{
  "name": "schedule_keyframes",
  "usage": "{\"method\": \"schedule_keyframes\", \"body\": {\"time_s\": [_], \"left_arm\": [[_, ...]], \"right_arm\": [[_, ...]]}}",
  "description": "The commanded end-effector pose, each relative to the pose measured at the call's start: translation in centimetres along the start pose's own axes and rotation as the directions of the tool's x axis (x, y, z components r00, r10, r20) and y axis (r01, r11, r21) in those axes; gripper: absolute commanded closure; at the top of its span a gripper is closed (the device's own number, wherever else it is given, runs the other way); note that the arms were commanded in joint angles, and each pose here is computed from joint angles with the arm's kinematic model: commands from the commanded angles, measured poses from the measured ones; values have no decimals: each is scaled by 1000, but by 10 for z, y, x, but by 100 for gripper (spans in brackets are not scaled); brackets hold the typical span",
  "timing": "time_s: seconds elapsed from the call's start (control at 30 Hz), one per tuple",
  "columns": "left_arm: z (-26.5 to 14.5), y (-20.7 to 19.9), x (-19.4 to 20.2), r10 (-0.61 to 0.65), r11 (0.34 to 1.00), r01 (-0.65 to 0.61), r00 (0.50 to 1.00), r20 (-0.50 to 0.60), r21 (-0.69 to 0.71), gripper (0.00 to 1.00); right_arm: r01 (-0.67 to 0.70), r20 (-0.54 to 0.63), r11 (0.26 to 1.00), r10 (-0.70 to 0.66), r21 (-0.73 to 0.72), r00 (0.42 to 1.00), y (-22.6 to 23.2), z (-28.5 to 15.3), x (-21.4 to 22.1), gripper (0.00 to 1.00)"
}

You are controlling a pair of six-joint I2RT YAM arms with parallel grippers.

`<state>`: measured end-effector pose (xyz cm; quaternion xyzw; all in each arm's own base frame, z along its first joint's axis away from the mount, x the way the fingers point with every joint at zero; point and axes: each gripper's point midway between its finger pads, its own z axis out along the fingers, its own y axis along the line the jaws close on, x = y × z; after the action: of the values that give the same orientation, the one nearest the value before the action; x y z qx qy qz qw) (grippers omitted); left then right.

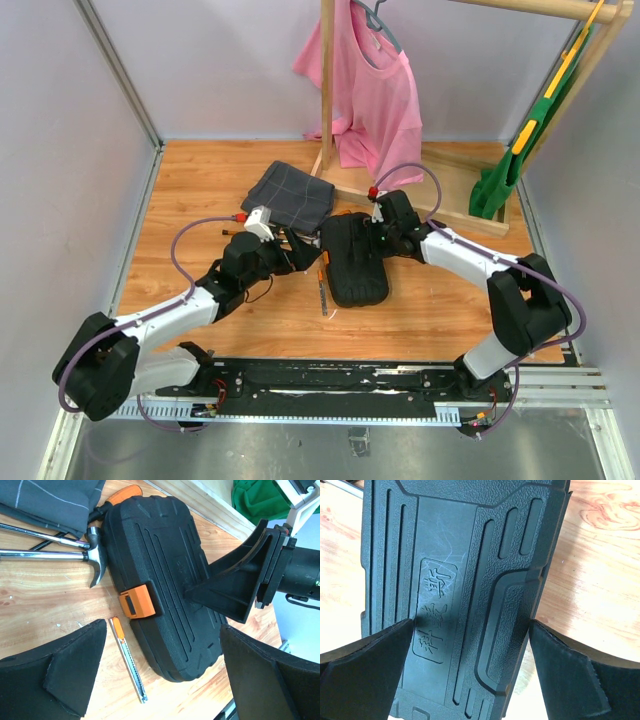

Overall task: Sort the tools into containers
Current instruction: Move the storage box to the center of the board.

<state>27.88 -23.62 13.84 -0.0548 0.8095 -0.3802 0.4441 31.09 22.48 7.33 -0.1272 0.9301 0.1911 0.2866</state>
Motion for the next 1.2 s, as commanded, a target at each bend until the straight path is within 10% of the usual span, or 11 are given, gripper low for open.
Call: {"method": "schedule_keyframes", "body": {"time_s": [0.0,0.57,0.87,1.17], "left_arm": [[2,-2,0,-9,1000,9,1000,3,25,1],[10,2,14,-30,999,32,999,-45,36,7],[11,1,12,-14,999,16,999,-47,32,8],[9,2,8,6,1000,-6,999,-36,20,8]], "right_arm": [[3,-29,1000,-2,14,1000,2,7,9,0],[-206,-70,976,202,-62,977,-36,10,46,41],[-162,42,985,165,-62,985,-35,-12,19,0],[-30,103,997,37,-66,994,-8,-35,-15,1]]}}
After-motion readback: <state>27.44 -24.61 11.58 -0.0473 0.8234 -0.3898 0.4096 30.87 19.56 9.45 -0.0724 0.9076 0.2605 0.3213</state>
